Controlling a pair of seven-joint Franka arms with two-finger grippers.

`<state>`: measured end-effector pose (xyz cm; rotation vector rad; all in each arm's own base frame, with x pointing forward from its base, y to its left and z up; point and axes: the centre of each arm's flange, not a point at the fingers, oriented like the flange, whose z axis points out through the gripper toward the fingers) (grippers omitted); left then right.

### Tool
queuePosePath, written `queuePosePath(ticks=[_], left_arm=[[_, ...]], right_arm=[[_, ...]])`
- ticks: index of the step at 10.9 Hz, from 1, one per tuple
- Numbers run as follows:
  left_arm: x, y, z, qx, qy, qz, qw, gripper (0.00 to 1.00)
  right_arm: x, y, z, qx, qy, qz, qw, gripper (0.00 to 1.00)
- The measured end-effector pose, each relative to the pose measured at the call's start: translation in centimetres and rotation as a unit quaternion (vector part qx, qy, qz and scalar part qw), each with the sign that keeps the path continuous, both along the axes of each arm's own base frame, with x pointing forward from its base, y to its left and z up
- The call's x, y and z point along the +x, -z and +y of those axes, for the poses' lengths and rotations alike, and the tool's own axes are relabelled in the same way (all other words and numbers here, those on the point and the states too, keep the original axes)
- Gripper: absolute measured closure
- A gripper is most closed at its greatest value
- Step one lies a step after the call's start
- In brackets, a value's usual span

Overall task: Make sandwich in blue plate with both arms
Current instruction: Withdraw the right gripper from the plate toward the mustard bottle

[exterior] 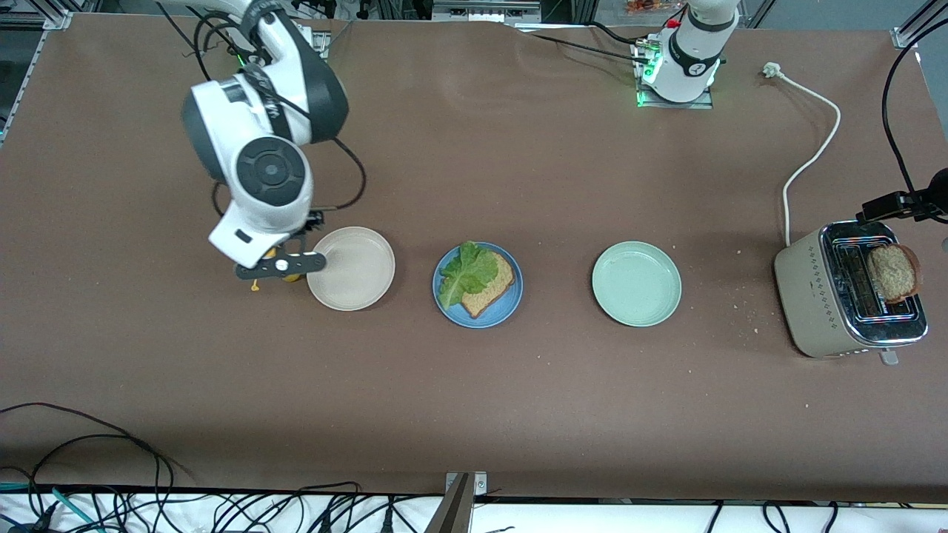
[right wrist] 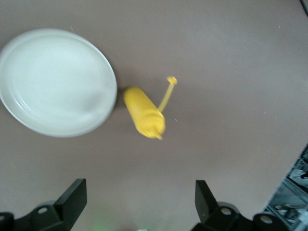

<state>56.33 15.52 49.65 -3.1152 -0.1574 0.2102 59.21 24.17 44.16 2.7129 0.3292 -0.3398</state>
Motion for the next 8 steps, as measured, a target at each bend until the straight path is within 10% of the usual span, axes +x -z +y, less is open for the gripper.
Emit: queuePosePath(ticks=[4,8], left_arm=[[0.0,0.0,0.0,0.000,0.000,0.000,1.000,0.00],[0.0,0.0,0.0,0.000,0.000,0.000,1.000,0.00]], right_arm=[[0.8,-1.2,-14.8,0.095,0.039,0.096,0.990,0.00],[-2.1,1.9,-18.5,0.160,0.042,0.017,0.986,0.00]])
